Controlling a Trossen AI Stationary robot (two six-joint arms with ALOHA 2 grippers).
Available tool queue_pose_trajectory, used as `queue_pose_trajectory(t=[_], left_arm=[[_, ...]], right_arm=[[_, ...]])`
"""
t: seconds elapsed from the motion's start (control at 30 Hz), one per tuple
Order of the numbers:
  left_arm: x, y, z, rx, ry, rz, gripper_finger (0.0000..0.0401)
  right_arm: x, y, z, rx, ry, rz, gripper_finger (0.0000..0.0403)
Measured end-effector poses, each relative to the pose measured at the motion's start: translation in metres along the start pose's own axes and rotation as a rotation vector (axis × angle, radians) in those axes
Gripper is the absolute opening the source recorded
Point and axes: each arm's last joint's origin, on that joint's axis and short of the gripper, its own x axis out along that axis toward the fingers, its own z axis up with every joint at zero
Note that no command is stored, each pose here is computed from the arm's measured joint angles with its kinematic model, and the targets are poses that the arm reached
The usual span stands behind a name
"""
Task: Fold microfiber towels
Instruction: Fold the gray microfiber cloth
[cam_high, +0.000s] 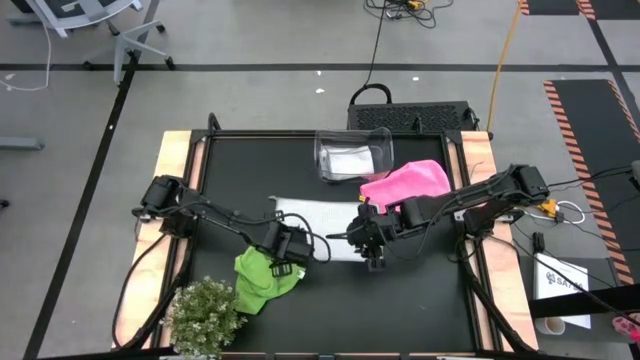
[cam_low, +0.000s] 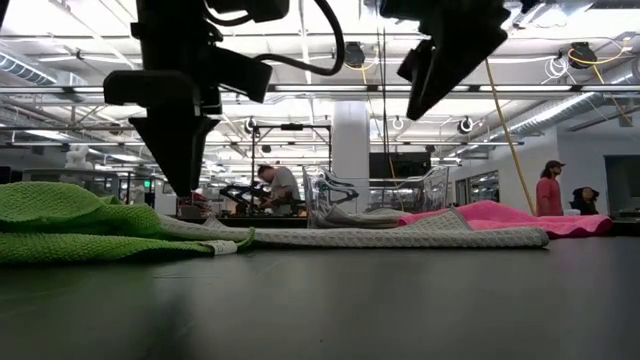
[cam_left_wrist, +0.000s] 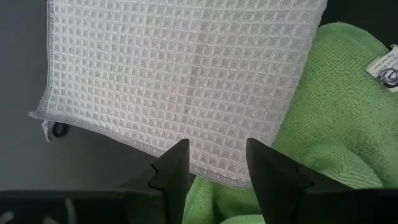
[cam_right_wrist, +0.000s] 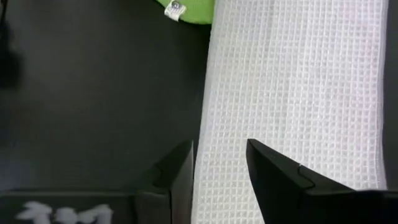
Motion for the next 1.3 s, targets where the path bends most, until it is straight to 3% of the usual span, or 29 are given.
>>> queue_pose_trajectory(t=[0.2,0.43,0.7,0.9,1.3], left_arm=[[-0.002,-0.003,-0.002,-0.126,-0.050,0.082,0.0161],[-0.003,-0.010,-0.005,-0.163,-0.020,0.021,0.0161],[-0.007,-0.023,-0.013,-0.005,-0.118,0.158,0.0161],[0.007,-0.028,-0.028,0.047,-0.097,0.209,0.0161],[0.018,-0.049,-0.040,0.200,-0.129,0.107,0.0161]], right_arm=[[0.014,0.001,-0.015,0.091,0.032,0.002,0.0153],[0.024,0.015,-0.031,0.074,0.062,0.025,0.0153],[0.035,0.026,-0.050,0.032,0.105,0.035,0.0153],[0.044,0.023,-0.062,0.076,0.108,0.032,0.0153],[0.047,0.023,-0.061,0.099,0.070,0.041,0.0153]])
